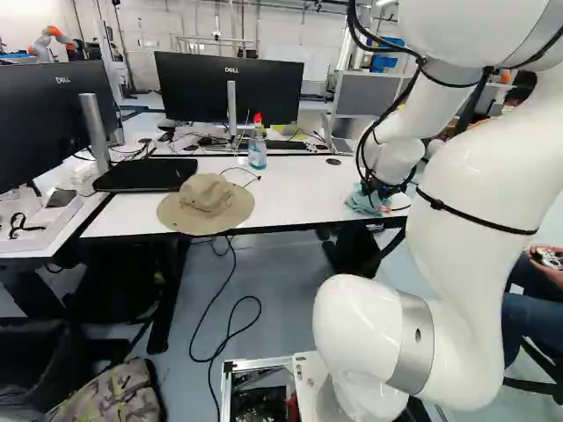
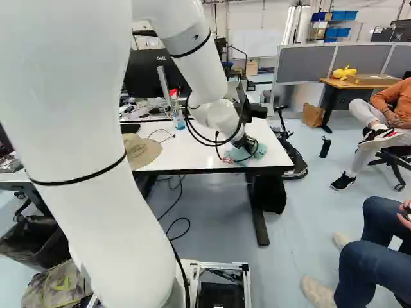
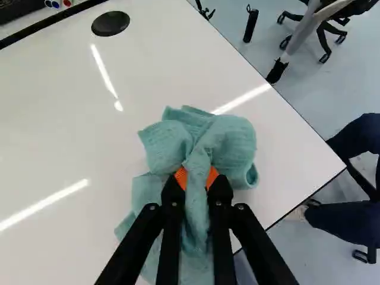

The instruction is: Clean the table with the green towel

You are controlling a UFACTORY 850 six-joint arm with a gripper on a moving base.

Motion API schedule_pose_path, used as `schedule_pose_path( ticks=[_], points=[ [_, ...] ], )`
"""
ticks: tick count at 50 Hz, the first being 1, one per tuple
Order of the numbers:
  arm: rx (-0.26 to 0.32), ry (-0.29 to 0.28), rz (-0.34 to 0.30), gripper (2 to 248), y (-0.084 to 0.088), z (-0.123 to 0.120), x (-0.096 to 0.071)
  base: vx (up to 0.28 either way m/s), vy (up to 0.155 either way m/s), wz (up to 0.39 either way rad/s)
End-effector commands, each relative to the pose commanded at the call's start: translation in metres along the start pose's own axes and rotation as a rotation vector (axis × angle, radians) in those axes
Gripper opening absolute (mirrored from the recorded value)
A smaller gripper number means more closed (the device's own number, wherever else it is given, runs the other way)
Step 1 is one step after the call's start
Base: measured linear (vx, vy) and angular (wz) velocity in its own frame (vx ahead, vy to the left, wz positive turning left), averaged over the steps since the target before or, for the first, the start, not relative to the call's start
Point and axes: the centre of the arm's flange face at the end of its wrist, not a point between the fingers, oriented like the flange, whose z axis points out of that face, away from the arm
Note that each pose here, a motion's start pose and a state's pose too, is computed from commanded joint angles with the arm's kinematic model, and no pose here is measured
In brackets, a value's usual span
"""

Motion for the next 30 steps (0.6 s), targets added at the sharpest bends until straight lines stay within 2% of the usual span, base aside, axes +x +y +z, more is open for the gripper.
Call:
schedule_pose_path(
  ticks=[16,30],
  points=[
    [0.033,-0.003,-0.040,53,-0.023,-0.008,-0.009,0.000,0.000,0.000],
    [0.054,0.001,-0.066,53,-0.040,0.002,0.002,0.000,0.000,0.000]
  ],
)
